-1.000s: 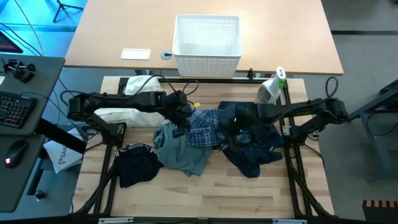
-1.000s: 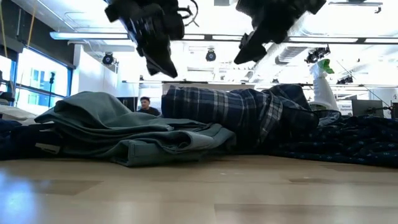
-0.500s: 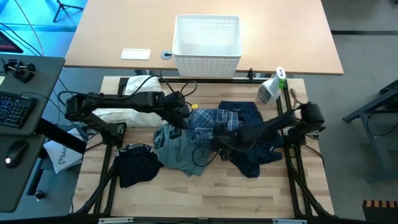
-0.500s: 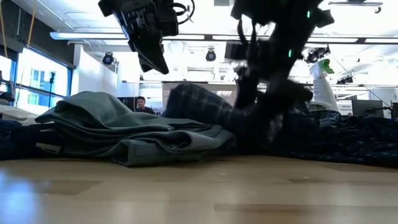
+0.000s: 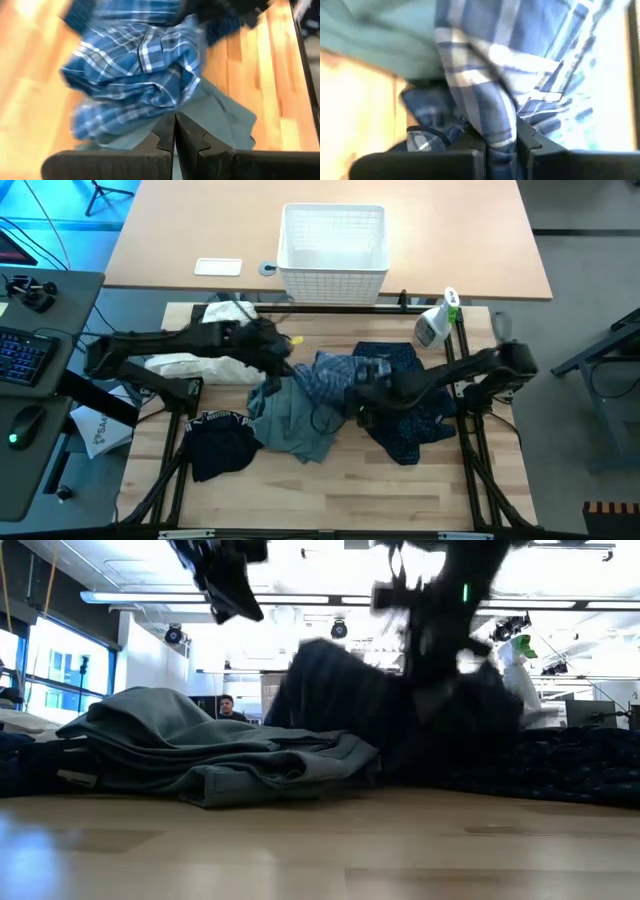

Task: Fold Laundry from Bin
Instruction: Put the folded checkered blue polo into the white bin

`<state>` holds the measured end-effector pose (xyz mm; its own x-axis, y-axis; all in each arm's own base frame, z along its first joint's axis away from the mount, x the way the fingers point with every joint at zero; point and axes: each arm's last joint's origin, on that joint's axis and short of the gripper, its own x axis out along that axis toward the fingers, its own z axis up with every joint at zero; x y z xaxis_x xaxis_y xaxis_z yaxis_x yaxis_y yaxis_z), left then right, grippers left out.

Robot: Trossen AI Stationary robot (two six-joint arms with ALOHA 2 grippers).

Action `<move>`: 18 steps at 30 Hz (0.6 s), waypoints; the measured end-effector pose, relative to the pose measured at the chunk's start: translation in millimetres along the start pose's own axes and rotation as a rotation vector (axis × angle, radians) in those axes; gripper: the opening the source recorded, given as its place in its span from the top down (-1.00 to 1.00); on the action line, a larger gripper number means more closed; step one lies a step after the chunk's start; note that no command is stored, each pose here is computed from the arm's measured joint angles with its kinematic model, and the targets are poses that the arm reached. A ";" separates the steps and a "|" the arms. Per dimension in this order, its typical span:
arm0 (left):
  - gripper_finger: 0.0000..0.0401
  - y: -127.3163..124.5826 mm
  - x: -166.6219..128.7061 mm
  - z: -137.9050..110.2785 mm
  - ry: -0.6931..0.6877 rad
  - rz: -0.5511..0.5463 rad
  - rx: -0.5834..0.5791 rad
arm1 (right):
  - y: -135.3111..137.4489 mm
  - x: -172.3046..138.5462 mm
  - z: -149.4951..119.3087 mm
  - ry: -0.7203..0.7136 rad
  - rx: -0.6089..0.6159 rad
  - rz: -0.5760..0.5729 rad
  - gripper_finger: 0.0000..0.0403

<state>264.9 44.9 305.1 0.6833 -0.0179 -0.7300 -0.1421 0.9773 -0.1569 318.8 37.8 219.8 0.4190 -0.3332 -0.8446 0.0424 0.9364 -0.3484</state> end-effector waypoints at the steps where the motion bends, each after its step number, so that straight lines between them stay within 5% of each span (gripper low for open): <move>1: 1.00 -0.5 -9.1 0.5 -0.031 0.024 0.003 | -10.2 -15.9 3.9 -0.018 0.016 0.001 0.84; 10: 1.00 -2.8 -82.9 -1.8 -0.320 0.259 0.000 | -135.1 -154.4 35.6 -0.349 0.154 -0.170 0.96; 18: 1.00 1.5 -114.6 1.8 -0.520 0.329 -0.035 | -249.7 -183.5 51.4 -0.411 0.091 -0.545 0.98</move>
<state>187.7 48.8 389.7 0.8581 0.3970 -0.3255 -0.4222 0.9065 -0.0072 277.9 -129.2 482.7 0.6255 -0.7070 -0.3300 0.4128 0.6588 -0.6289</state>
